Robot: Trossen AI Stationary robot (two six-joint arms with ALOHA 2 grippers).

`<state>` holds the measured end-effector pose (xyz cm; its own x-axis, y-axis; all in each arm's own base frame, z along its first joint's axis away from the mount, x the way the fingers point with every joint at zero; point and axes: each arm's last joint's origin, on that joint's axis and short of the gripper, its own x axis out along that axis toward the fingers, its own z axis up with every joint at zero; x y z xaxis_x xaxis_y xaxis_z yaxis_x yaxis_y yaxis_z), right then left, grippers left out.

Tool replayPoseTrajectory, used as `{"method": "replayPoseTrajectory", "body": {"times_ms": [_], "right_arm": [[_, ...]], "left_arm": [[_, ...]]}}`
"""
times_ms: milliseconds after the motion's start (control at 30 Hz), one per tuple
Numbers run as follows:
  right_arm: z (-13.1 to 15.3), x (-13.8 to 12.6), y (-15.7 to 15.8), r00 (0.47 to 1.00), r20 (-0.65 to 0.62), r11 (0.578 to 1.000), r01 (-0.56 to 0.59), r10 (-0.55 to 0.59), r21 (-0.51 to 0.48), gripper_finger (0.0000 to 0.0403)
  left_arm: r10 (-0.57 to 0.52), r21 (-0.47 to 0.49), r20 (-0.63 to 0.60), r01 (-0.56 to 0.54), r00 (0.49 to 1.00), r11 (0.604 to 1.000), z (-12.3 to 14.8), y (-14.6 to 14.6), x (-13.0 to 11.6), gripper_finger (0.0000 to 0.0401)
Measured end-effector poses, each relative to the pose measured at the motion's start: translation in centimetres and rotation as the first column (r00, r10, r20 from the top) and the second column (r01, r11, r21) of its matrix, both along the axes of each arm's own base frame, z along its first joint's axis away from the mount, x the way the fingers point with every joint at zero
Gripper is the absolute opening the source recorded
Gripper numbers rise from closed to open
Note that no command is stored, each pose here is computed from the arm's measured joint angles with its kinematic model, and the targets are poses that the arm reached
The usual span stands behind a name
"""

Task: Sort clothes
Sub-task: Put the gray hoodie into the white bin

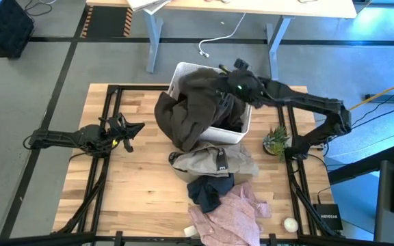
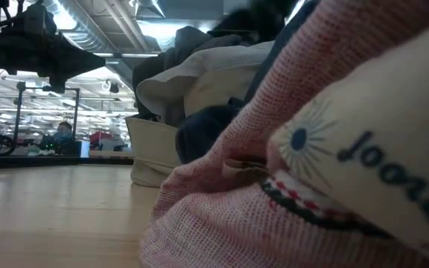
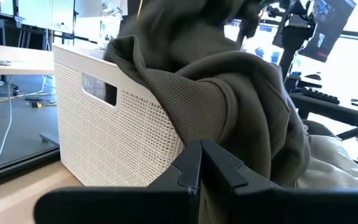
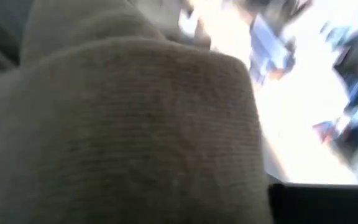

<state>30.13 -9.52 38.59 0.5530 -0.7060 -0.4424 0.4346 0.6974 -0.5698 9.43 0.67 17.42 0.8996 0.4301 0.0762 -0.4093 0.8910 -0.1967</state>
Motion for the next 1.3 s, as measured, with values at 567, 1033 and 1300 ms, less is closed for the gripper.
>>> {"method": "replayPoseTrajectory", "body": {"times_ms": [567,1033,1300], "right_arm": [[4.8,-4.1,-0.1,0.992,-0.01,0.965,0.125,-0.126,0.23,0.0218],[1.1,0.1,13.3,0.865,-0.107,0.861,-0.464,0.491,0.207,0.024],[-7.0,1.5,17.2,0.72,-0.45,0.803,-0.596,0.527,-0.014,0.024]], "left_arm": [[0.0,0.003,0.002,0.0,1.0,1.0,0.0,0.0,0.0,0.0004],[-0.003,-0.024,0.015,0.003,1.0,1.0,0.0,0.0,0.0,0.0004],[-0.002,-0.02,0.007,0.002,1.0,1.0,0.0,0.0,0.0,0.0004]]}}
